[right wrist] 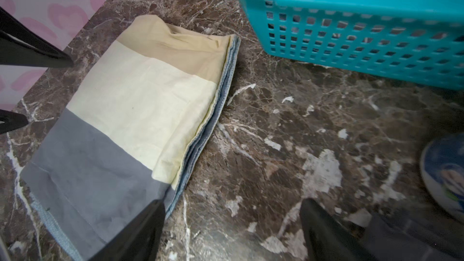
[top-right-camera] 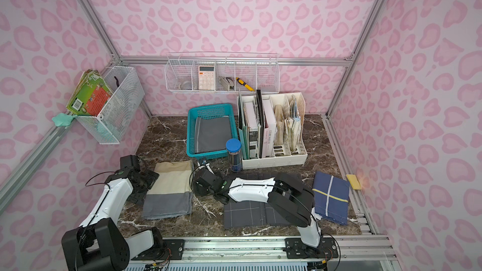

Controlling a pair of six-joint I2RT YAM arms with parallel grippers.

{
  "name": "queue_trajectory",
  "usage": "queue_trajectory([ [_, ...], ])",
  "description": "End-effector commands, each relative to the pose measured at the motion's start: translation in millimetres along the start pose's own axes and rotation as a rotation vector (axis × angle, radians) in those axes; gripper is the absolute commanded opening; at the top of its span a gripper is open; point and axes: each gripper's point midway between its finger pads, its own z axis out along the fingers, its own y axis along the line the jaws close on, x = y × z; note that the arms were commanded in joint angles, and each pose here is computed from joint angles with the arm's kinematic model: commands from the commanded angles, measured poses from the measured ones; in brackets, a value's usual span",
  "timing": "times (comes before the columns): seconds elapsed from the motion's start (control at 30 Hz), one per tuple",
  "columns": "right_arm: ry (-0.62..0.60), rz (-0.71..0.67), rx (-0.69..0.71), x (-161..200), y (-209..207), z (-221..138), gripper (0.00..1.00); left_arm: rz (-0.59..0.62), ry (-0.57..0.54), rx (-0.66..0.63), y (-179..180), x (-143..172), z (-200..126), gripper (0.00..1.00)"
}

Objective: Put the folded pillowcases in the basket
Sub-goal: Move the pillowcase to the center of the board.

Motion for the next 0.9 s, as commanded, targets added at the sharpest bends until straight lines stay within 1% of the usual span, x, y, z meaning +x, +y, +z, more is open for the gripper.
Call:
queue_trajectory([
  [0.0, 0.009, 0.055, -0.003, -1, 5, 9, 0.87, 0.012, 0.02, 0.027, -9, -3, 11, 0.99],
  [0.07, 0.009, 0.077, -0.01, -6, 12, 16, 0.86, 0.009, 0.059, 0.028, -12, 0, 20, 0.99],
  [0.2, 0.043, 0.123, 0.002, -1, 17, 35, 0.84, 0.006, 0.148, 0.043, -18, 11, 38, 0.99],
  [0.37, 0.062, 0.153, -0.001, 0, 24, 50, 0.84, 0.013, 0.215, 0.078, -23, 24, 50, 0.97],
  [0.5, 0.089, 0.166, -0.011, 5, 29, 62, 0.83, 0.022, 0.245, 0.084, -23, 31, 56, 0.92],
  [0.67, 0.126, 0.169, -0.019, 16, 32, 74, 0.79, 0.024, 0.285, 0.136, -29, 42, 57, 0.86],
  [0.73, 0.128, 0.176, -0.029, 12, 34, 74, 0.77, 0.028, 0.297, 0.148, -31, 45, 56, 0.83],
  [0.77, 0.147, 0.172, -0.021, 23, 32, 82, 0.76, 0.035, 0.302, 0.156, -32, 47, 55, 0.81],
  [0.87, 0.149, 0.172, -0.026, 24, 32, 86, 0.73, 0.054, 0.31, 0.166, -35, 53, 53, 0.77],
])
